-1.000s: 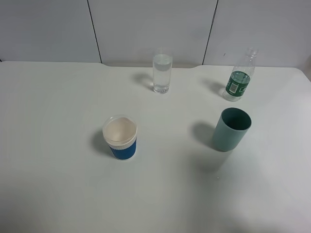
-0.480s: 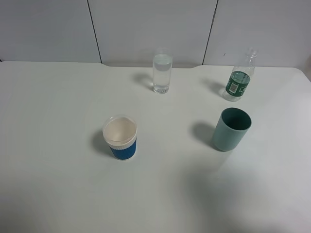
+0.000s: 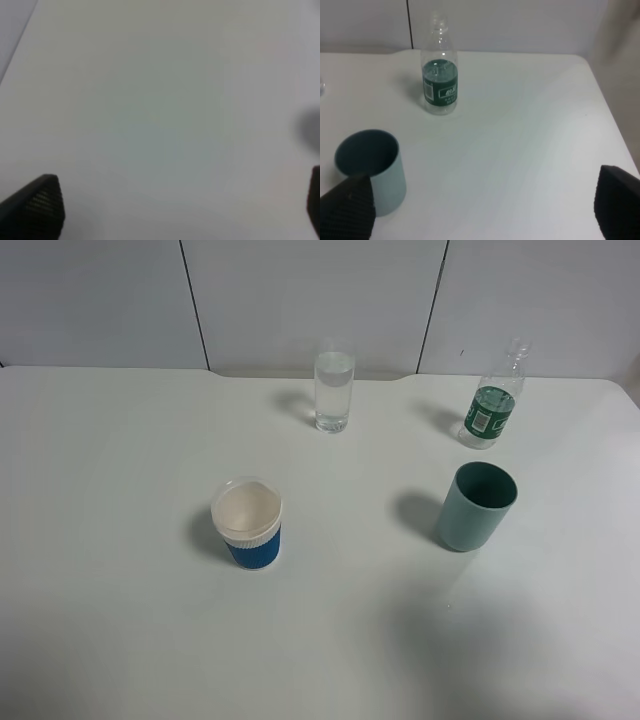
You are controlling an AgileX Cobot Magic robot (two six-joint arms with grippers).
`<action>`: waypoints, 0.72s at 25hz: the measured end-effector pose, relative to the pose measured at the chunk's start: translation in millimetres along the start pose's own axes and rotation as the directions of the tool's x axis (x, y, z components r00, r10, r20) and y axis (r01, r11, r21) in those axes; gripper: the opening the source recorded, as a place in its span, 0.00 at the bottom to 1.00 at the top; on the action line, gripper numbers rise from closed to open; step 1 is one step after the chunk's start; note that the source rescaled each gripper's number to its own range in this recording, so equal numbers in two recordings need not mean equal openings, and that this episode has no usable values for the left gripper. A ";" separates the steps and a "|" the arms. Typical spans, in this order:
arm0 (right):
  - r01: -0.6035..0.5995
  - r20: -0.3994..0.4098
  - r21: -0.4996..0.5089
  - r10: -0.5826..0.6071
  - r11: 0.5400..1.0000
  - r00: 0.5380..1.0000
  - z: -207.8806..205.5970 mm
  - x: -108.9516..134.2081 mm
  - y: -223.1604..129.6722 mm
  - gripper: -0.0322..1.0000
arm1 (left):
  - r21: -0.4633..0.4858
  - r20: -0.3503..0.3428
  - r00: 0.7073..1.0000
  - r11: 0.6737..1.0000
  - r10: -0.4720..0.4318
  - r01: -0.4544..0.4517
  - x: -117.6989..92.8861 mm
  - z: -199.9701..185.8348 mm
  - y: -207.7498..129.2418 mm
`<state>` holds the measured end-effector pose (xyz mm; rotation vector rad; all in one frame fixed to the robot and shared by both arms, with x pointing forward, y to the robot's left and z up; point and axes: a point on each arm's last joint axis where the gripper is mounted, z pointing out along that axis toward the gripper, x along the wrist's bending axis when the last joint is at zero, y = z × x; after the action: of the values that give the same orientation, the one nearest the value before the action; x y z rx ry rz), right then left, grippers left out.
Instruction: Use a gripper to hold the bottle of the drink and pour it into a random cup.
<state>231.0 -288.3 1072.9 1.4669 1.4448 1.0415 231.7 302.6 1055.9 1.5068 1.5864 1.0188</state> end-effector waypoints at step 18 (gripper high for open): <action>-0.004 -0.006 0.136 0.005 0.991 1.000 11.2 -0.5 -19.6 0.90 | 0.000 0.000 1.000 1.000 0.000 0.000 0.0 0.0 0.0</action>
<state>235.1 -288.4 1050.7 1.5649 1.5438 0.9671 231.7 302.6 1055.9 1.5068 1.5864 1.0188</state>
